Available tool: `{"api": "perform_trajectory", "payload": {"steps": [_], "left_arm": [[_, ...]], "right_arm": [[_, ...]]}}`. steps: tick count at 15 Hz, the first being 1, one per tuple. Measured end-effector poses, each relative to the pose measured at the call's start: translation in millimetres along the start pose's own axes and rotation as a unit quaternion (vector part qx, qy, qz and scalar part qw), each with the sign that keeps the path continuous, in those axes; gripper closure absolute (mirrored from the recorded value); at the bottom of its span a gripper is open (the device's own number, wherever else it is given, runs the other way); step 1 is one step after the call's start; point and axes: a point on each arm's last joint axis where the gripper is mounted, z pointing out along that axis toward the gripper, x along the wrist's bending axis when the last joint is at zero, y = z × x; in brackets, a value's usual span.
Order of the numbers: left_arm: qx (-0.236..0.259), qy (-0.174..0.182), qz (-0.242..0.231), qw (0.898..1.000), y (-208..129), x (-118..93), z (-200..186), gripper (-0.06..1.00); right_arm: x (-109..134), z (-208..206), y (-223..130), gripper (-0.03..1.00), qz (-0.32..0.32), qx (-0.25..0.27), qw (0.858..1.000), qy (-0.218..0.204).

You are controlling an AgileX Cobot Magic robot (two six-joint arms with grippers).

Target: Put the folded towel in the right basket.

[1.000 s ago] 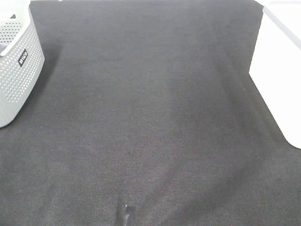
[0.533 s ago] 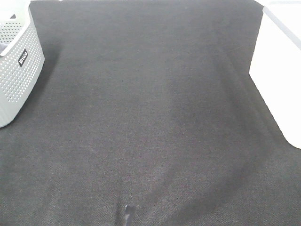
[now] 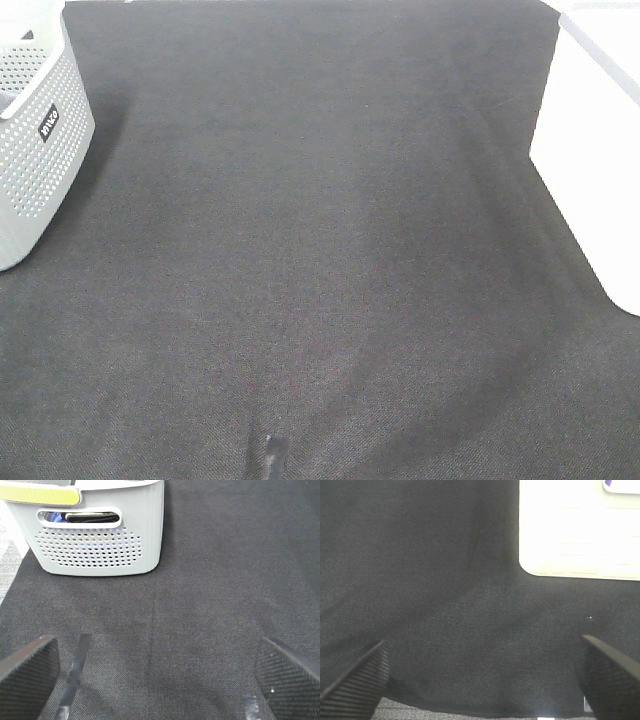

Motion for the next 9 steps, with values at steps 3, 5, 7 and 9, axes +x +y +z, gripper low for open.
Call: {"api": "perform_trajectory", "payload": {"steps": [3,5,7,9], "left_arm": [[0.0,0.0,0.0,1.0,0.0,0.0,0.0,-0.04],[0.0,0.0,0.0,1.0,0.0,0.0,0.0,-0.04],[0.0,0.0,0.0,1.0,0.0,0.0,0.0,-0.04],[0.0,0.0,0.0,1.0,0.0,0.0,0.0,-0.04]], "right_arm": [[0.0,0.0,0.0,0.01,0.0,0.0,1.0,0.0],[0.0,0.0,0.0,0.01,0.0,0.0,1.0,0.0],[0.0,0.0,0.0,0.01,0.0,0.0,1.0,0.0],[0.0,0.0,0.0,0.01,0.0,0.0,1.0,0.0]]}}
